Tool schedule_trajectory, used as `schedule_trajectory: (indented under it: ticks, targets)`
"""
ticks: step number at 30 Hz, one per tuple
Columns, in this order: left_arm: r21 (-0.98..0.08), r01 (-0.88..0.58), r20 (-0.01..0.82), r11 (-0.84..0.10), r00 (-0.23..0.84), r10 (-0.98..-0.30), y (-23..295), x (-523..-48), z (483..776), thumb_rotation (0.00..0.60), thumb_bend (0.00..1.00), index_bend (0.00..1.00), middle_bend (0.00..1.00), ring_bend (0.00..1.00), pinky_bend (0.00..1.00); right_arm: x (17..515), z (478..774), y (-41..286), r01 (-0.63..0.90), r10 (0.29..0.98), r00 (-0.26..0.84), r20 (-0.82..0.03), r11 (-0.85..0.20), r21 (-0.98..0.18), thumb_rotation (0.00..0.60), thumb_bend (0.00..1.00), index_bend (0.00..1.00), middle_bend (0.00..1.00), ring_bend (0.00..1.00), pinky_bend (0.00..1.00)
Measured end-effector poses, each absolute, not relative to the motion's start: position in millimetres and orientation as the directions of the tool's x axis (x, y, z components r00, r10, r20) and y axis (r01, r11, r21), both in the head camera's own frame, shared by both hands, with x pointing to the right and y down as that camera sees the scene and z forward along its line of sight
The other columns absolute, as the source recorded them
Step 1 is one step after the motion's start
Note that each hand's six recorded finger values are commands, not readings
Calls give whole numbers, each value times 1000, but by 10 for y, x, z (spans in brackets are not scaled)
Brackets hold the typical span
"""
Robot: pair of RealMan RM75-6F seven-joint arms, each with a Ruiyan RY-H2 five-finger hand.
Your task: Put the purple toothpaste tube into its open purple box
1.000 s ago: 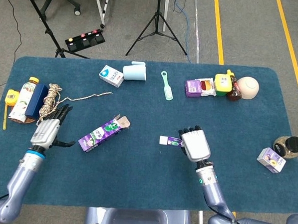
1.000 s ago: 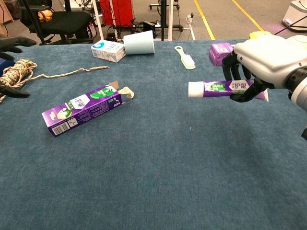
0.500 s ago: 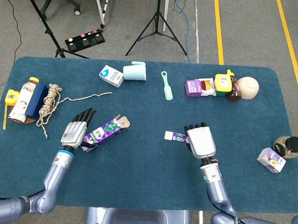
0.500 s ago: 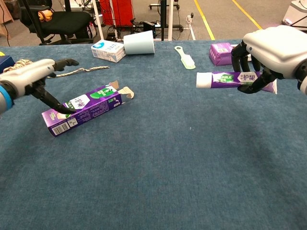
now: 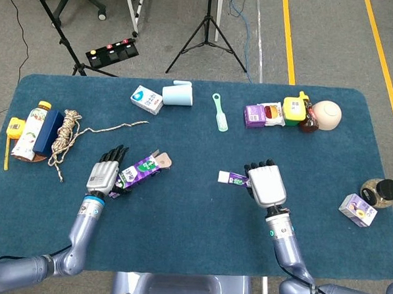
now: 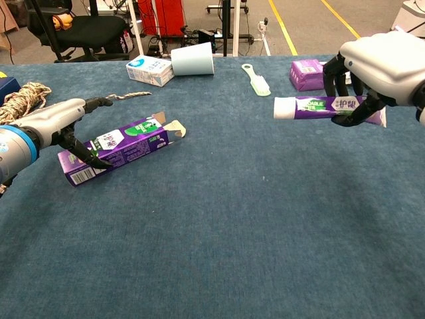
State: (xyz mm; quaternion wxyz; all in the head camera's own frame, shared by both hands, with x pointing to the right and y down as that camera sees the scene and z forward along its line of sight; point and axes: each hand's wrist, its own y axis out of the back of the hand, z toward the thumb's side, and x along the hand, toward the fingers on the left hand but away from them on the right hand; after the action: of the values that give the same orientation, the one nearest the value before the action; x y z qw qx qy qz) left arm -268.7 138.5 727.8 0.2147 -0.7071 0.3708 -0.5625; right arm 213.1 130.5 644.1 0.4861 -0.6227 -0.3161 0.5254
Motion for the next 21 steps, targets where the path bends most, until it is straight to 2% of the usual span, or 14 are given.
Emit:
schedule_trajectory:
  ticks: [9, 13, 15, 19, 21]
  targets:
    - [-734, -236, 640, -637, 74, -765, 1248, -2849, 7400, 600, 103, 0, 0, 0, 74, 2167, 6417, 1292, -112, 907, 241, -346, -328, -938, 600, 503, 575, 591, 577, 430]
    - [-724, -176, 659, -667, 108, -744, 1214, -2839, 7419, 600, 120, 10, 0, 0, 157, 2167, 6403, 1298, -109, 906, 244, -345, -328, -938, 600, 505, 578, 594, 578, 429]
    - [-731, -157, 652, -664, 125, -748, 1188, -2813, 7408, 600, 130, 81, 35, 21, 230, 2164, 6391, 1304, -110, 906, 248, -343, -325, -939, 600, 507, 580, 595, 579, 430]
    - [-751, -148, 625, -643, 152, -766, 1153, -2763, 7371, 600, 156, 344, 260, 212, 442, 2169, 6357, 1323, -113, 906, 257, -336, -317, -942, 600, 510, 582, 597, 580, 430]
    - [-767, -135, 609, -628, 155, -778, 1142, -2762, 7353, 600, 166, 415, 326, 275, 509, 2178, 6346, 1334, -113, 906, 260, -335, -316, -942, 600, 512, 583, 597, 580, 430]
